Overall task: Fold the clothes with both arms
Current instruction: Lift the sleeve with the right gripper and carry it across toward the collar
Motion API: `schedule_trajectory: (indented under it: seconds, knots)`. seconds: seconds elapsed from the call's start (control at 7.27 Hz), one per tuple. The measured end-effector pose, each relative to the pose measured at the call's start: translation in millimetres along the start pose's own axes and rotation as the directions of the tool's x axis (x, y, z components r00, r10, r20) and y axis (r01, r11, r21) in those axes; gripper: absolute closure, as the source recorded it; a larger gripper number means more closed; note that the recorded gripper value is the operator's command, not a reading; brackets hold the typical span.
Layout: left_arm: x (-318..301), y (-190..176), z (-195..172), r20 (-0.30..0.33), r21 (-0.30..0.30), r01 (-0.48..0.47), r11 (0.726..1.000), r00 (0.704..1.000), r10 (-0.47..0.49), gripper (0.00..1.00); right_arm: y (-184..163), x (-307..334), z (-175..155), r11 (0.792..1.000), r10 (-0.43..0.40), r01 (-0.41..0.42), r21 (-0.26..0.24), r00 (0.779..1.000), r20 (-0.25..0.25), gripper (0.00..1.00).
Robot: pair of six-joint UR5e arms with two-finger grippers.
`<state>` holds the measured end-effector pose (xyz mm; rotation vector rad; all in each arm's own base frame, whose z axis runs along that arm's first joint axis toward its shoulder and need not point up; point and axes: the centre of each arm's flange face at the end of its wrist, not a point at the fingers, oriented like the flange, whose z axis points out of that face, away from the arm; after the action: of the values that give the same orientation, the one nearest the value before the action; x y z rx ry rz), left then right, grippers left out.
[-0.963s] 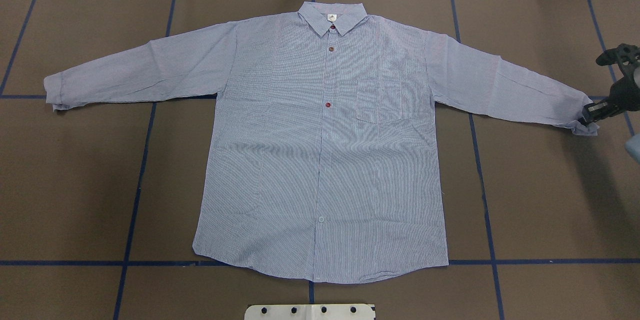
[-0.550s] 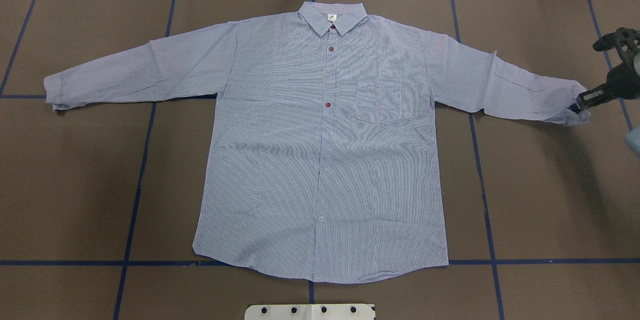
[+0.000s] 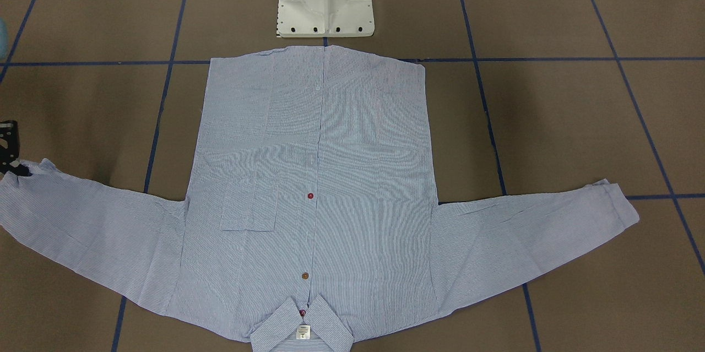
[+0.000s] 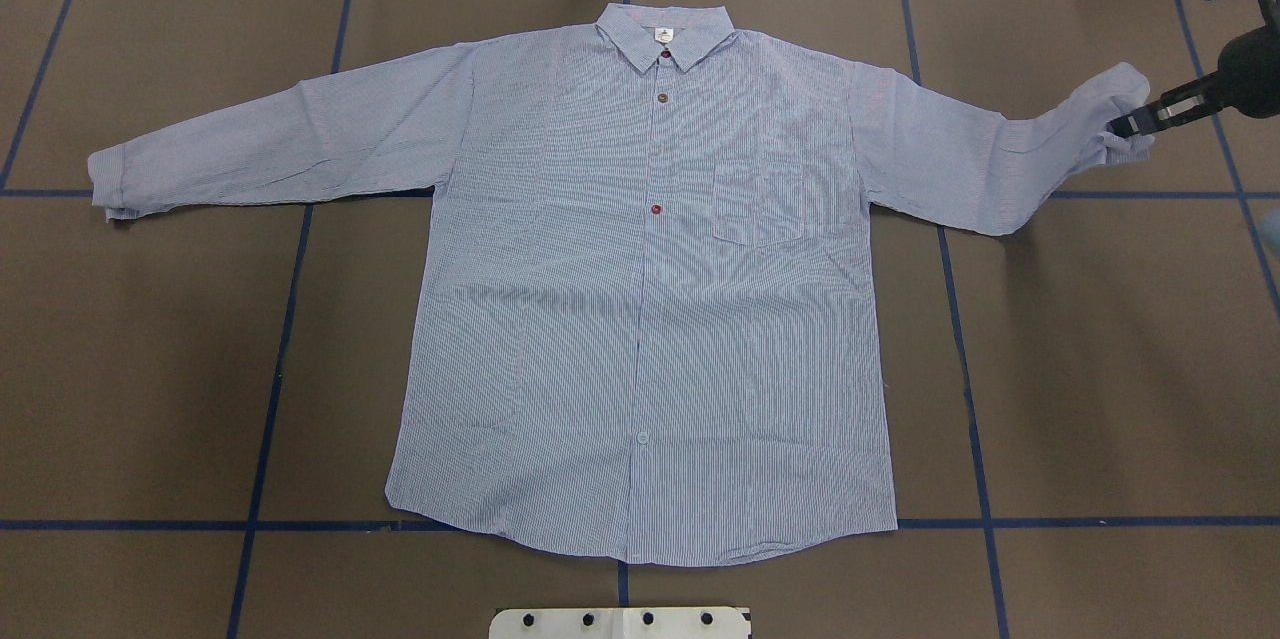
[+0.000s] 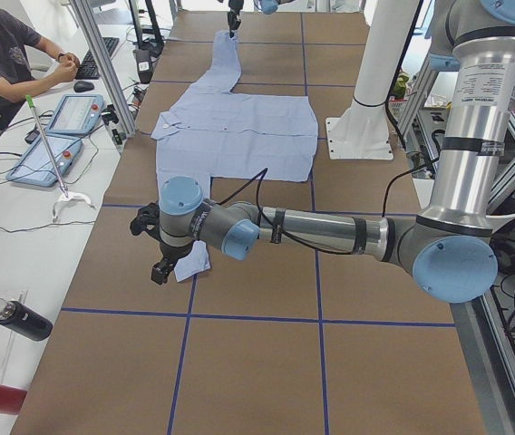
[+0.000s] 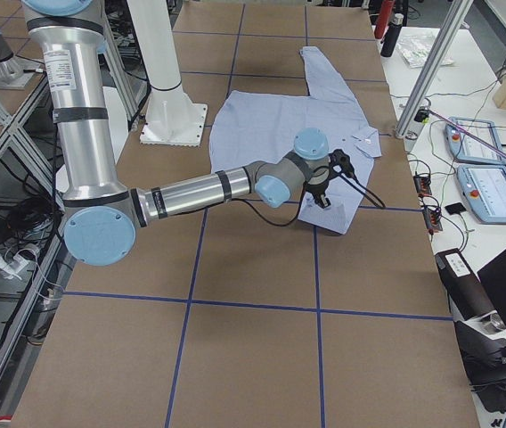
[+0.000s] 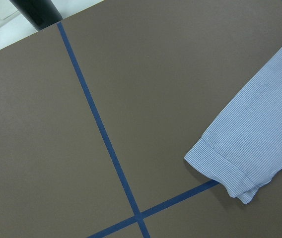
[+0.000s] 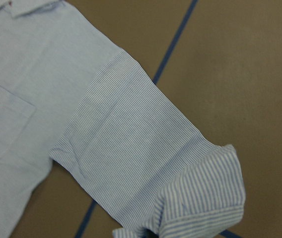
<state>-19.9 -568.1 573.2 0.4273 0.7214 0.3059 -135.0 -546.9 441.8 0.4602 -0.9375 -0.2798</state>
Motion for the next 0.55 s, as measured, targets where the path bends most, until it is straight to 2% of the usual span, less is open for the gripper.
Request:
schedule_trajectory:
  seconds: [0.14, 0.28, 0.55]
  knots:
    - [-0.1, 0.2, 0.2, 0.000, 0.000, 0.000, 1.000, 1.000, 0.000, 0.00, -35.1, -35.8, -17.8, 0.998, 0.019, -0.021, 0.060, 0.999, 0.032, 1.00]
    - [-1.0, 1.1, 1.2, 0.000, -0.003, 0.001, 1.000, 1.000, -0.001, 0.00, -66.2, -72.2, -26.2, 0.995, 0.028, -0.035, 0.097, 0.997, 0.070, 1.00]
    - [-3.1, 3.4, 3.8, -0.001, -0.008, 0.006, 1.000, 1.000, -0.006, 0.00, -115.4, -148.4, -1.7, 0.994, 0.014, -0.028, 0.105, 0.991, 0.130, 1.00]
